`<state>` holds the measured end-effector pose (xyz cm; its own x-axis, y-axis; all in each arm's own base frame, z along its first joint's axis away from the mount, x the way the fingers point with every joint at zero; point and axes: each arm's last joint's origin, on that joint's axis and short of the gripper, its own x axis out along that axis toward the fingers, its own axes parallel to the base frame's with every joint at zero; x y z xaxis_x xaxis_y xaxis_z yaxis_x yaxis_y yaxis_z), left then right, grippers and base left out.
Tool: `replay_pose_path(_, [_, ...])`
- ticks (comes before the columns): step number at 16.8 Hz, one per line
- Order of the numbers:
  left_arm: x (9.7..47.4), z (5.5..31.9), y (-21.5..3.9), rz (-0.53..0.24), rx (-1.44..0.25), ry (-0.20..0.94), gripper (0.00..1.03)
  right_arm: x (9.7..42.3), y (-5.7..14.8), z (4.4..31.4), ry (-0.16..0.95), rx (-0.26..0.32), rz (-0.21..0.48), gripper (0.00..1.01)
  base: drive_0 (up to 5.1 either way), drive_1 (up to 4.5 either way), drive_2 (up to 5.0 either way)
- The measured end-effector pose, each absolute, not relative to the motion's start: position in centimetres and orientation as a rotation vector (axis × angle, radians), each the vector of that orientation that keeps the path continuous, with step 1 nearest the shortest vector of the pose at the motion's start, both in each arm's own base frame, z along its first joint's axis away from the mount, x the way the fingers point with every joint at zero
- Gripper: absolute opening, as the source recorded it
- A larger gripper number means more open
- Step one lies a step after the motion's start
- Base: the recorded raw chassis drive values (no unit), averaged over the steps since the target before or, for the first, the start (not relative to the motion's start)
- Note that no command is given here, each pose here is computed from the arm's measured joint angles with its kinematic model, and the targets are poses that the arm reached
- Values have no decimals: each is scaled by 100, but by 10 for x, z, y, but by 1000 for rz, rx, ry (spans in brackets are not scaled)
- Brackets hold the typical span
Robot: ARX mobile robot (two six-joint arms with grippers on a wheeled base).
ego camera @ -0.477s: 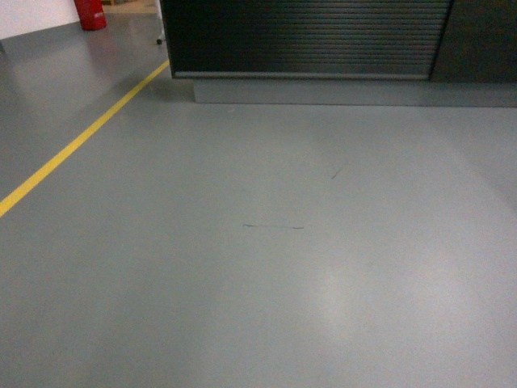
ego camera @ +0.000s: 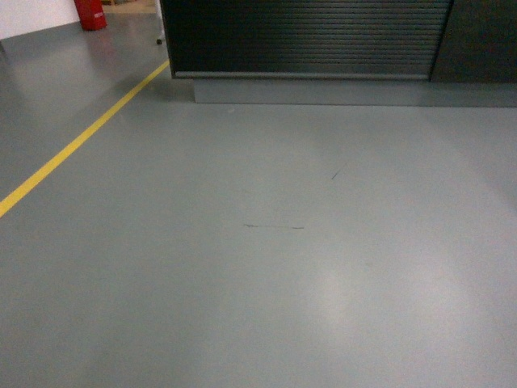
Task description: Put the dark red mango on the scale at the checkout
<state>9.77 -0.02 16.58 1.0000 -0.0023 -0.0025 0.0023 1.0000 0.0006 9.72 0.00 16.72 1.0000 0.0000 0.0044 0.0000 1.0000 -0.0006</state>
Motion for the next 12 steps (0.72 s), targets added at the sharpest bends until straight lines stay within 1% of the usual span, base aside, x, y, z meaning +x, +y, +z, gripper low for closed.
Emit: replay_pose_path(12, [98, 166, 0, -2, 1, 3, 98, 97, 0, 167, -5, -1, 0, 98, 0, 0, 0])
